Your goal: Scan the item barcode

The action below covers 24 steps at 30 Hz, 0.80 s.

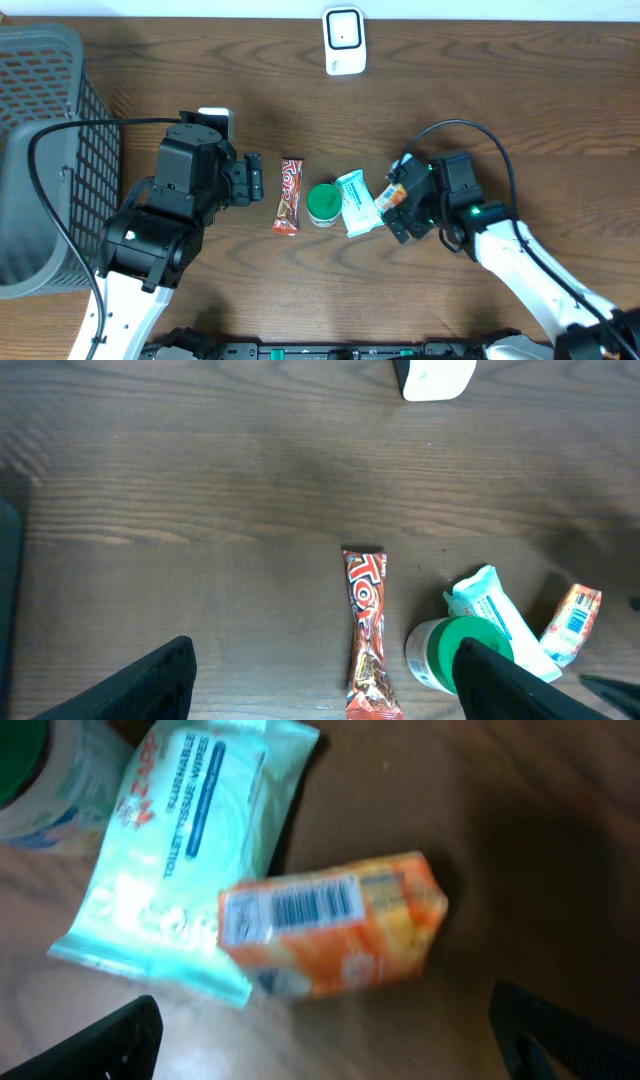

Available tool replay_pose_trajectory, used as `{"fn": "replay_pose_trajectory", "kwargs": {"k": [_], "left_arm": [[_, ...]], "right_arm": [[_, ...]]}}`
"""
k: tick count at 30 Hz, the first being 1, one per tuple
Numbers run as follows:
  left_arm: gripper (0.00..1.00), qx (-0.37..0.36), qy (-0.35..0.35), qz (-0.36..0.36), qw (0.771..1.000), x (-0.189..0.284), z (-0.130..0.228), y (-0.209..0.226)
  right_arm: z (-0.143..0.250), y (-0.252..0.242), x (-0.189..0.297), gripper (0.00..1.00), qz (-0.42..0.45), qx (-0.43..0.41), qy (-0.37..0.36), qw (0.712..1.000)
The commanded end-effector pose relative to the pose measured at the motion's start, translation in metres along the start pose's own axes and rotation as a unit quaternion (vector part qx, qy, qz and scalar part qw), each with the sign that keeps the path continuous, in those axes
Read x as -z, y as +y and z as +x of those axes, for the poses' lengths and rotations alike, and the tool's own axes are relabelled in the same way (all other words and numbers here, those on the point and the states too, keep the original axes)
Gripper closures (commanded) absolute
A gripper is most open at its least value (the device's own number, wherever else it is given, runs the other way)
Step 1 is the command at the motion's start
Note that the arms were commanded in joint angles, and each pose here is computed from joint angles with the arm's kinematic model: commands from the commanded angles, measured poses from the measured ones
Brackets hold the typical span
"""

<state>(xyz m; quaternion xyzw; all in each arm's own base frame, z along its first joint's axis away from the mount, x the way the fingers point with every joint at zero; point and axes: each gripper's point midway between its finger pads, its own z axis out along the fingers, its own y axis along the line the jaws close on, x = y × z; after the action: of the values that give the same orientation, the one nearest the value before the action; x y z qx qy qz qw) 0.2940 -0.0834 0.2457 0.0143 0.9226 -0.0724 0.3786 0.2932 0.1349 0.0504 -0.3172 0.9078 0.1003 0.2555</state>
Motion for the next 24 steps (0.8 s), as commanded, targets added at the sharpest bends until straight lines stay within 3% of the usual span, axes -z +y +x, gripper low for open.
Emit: {"fn": "replay_pose_trajectory", "kwargs": {"k": [1,7,12,19,21,23,24], "left_arm": [[0.17,0.007,-0.005,-0.005,1.0,0.002,-0.003,0.002],[0.17,0.007,-0.005,-0.005,1.0,0.002,-0.003,0.002],[0.17,0.007,-0.005,-0.005,1.0,0.002,-0.003,0.002],[0.17,0.007,-0.005,-0.005,1.0,0.002,-0.003,0.002],[0.17,0.007,-0.005,-0.005,1.0,0.002,-0.003,0.002],[0.17,0.007,-0.005,-0.005,1.0,0.002,-0.003,0.002],[0.17,0.007,-0.005,-0.005,1.0,0.002,-0.003,0.002]], "right_arm": [[0.003,-0.003,-0.014,0.01,0.008,0.014,0.009,1.0],[0.008,-0.013,-0.029,0.02,0.028,0.009,0.022,0.999],[0.004,-0.018,-0.028,0.22,0.04,-0.002,0.014,0.999],[-0.005,-0.02,-0.027,0.35,0.045,0.001,-0.002,0.999],[-0.005,-0.02,-0.027,0.35,0.045,0.0,-0.002,0.999],[-0.006,-0.02,-0.027,0.25,0.045,-0.008,-0.004,0.999],[-0.006,-0.02,-0.027,0.28,0.045,-0.019,-0.005,0.999]]}}
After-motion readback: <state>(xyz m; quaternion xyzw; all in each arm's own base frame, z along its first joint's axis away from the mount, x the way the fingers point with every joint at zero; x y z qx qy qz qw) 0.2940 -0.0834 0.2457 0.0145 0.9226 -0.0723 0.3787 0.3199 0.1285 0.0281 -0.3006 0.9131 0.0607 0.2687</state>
